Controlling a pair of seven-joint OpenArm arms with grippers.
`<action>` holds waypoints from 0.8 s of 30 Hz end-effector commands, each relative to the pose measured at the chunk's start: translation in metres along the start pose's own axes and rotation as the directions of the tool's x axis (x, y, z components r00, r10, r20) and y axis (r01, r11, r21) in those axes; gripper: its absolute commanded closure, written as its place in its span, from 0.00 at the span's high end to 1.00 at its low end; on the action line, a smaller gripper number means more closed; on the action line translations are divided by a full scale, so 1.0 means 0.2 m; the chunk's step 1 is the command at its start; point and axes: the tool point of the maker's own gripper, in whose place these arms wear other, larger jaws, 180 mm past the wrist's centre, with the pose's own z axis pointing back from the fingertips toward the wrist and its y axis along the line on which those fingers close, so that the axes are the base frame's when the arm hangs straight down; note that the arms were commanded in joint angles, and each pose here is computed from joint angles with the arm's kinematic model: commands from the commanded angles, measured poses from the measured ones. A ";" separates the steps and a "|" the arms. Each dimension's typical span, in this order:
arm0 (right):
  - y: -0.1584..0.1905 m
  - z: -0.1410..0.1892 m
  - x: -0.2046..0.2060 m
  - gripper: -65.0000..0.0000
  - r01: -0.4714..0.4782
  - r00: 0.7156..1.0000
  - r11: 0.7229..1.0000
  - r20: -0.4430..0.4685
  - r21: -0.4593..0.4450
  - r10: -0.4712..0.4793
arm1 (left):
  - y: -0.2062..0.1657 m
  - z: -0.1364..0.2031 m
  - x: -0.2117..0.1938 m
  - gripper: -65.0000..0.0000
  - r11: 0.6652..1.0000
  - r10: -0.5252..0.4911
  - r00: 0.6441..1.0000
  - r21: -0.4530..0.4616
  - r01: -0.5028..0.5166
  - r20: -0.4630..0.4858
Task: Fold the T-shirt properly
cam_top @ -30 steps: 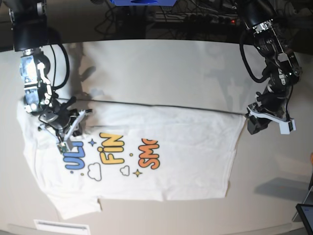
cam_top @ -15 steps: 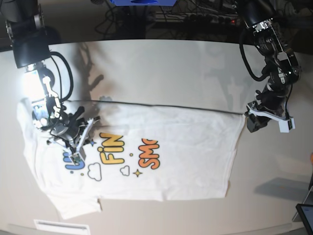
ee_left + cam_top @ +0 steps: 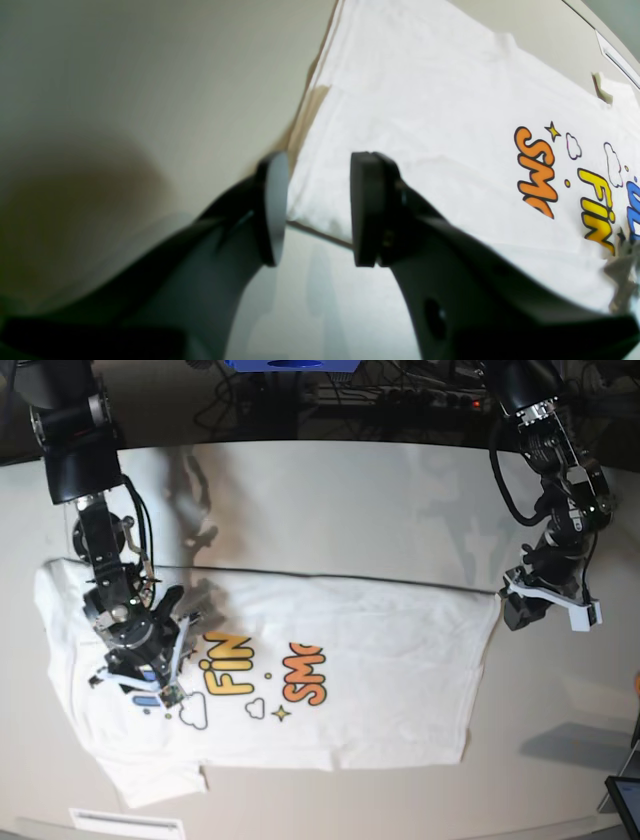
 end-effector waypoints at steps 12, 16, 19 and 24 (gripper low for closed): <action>-0.24 0.21 -0.24 0.40 0.269 0.961 0.955 -0.027 -0.127 -0.274 | -0.26 -0.18 0.00 0.32 0.927 -0.374 0.927 -0.005 0.374 0.039; -0.26 0.24 -0.35 0.40 0.320 0.942 0.934 -0.053 -0.158 -0.331 | -0.31 -0.27 -0.06 0.32 0.914 -0.405 0.914 -0.031 0.405 0.003; -0.29 0.26 -0.41 0.40 0.339 0.932 0.923 -0.068 -0.184 -0.356 | -0.29 -0.30 -0.10 0.32 0.917 -0.398 0.917 -0.034 0.398 -0.024; -0.31 0.28 -0.48 0.40 0.352 0.923 0.916 -0.091 -0.195 -0.374 | -0.25 -0.34 -0.16 0.32 0.917 -0.399 0.916 -0.028 0.398 -0.043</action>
